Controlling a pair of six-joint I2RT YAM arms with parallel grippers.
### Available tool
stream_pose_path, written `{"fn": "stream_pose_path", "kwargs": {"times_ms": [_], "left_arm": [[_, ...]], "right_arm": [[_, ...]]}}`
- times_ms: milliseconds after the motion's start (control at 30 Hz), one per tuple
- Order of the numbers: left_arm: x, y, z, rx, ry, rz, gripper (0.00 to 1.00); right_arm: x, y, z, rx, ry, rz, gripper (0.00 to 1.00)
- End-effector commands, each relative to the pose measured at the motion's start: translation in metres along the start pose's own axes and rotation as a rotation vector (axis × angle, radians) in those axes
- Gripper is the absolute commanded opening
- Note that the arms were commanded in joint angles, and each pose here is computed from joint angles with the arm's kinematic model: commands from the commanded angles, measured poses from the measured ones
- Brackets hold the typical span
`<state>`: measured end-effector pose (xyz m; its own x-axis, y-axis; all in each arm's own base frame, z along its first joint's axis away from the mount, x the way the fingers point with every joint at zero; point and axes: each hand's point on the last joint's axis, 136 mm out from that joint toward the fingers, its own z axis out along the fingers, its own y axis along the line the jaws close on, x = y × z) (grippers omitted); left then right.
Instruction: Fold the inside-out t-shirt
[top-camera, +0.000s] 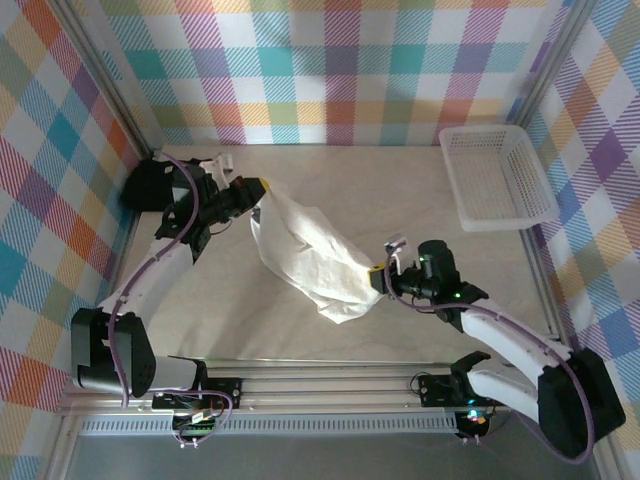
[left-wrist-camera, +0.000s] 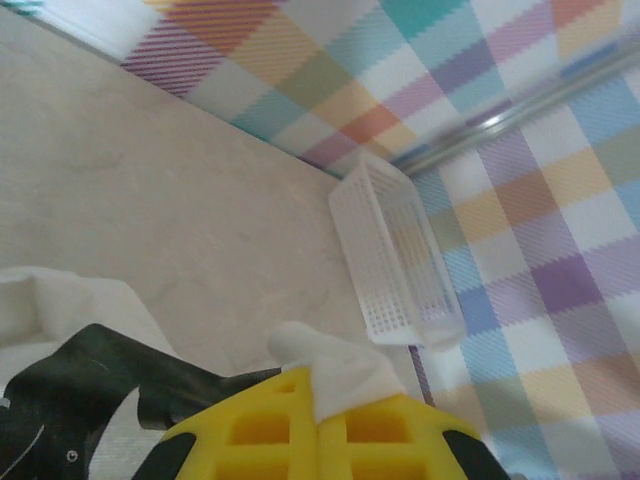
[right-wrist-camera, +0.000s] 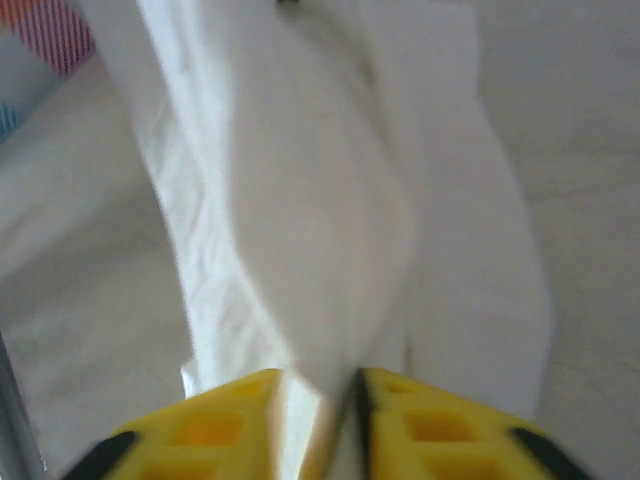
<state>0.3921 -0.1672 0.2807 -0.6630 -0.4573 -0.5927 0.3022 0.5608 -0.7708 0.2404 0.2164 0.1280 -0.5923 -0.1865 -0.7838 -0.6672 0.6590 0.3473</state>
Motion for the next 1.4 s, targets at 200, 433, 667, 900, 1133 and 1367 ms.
{"fn": "stream_pose_path", "kwargs": {"times_ms": [200,433,667,900,1133,1367], "left_arm": [[0.027,-0.059,-0.027,0.170,-0.002,0.248,0.00],[0.040,-0.056,-0.032,0.148,0.015,0.260,0.00],[0.033,-0.052,-0.036,0.096,-0.027,0.257,0.00],[0.018,-0.092,-0.022,0.160,-0.047,0.303,0.00],[0.005,-0.162,-0.016,0.265,-0.113,0.429,0.00],[0.040,-0.066,-0.014,-0.057,-0.077,0.394,0.00]], "right_arm": [[-0.095,0.056,-0.001,-0.114,-0.230,-0.266,0.64],[-0.132,0.094,0.056,-0.352,-0.201,-0.276,0.70],[-0.154,0.102,0.064,-0.371,-0.203,-0.269,0.03],[-0.245,0.061,-0.033,-0.033,-0.419,-0.340,0.00],[-0.301,0.087,-0.107,-0.006,-0.577,-0.489,0.00],[-0.247,0.091,-0.069,-0.164,-0.357,-0.486,0.00]]}}
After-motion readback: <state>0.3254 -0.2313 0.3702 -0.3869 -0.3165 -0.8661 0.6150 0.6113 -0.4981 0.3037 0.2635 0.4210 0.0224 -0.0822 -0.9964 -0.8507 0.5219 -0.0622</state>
